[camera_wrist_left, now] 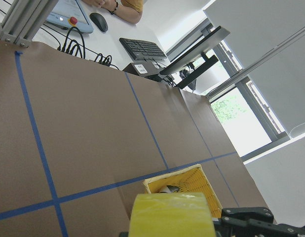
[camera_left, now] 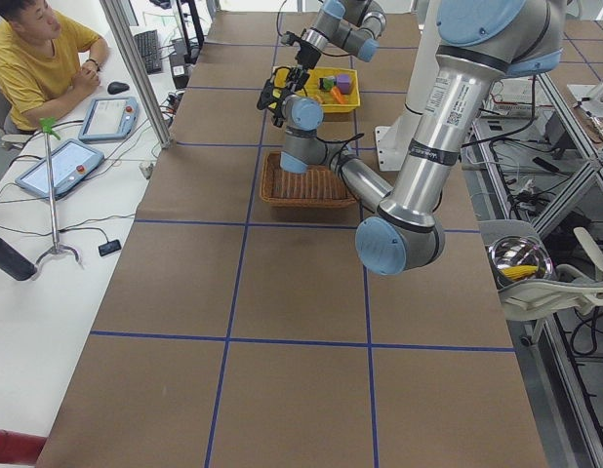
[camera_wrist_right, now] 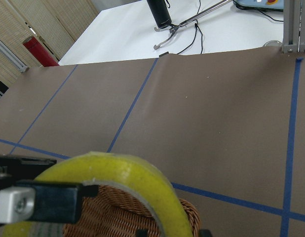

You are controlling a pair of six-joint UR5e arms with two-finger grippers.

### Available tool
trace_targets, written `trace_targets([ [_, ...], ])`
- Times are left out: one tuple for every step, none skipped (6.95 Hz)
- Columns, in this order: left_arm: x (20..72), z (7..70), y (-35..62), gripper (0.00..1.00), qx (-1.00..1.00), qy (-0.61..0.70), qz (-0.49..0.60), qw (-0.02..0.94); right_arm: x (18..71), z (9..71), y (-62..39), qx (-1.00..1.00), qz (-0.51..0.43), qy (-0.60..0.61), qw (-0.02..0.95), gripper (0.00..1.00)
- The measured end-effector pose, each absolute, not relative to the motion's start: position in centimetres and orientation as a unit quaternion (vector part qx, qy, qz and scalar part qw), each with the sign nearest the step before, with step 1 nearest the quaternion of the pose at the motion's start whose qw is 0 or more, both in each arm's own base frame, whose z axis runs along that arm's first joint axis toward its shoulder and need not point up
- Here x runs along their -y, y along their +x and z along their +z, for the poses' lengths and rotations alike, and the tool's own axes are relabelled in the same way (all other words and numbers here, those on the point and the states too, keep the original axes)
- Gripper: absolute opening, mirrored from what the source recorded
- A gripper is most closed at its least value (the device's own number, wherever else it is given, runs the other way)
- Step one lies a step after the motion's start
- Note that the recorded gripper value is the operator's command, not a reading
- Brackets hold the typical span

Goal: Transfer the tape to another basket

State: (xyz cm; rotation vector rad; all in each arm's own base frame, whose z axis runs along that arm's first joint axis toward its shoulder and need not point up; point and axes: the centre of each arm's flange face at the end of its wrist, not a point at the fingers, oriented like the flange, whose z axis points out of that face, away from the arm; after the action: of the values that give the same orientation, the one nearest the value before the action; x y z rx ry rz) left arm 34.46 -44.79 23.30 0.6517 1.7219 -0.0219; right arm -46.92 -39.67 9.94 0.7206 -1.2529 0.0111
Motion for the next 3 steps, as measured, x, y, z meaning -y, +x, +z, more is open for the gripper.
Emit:
trace_targets([
  [44.8,23.6,34.5,0.00,-0.744,0.280,-0.011,0.607,39.4,11.1,-45.6,0.571,0.000,0.324,0.754,1.00],
  [44.8,23.9,34.6,0.00,-0.743,0.279,-0.011,0.608,40.5,12.5,-44.3,0.555,-0.003,0.306,0.774,1.00],
  [44.6,24.4,34.5,0.00,-0.745,0.268,-0.020,0.611,43.3,13.9,-42.1,0.517,-0.001,0.273,0.812,1.00],
])
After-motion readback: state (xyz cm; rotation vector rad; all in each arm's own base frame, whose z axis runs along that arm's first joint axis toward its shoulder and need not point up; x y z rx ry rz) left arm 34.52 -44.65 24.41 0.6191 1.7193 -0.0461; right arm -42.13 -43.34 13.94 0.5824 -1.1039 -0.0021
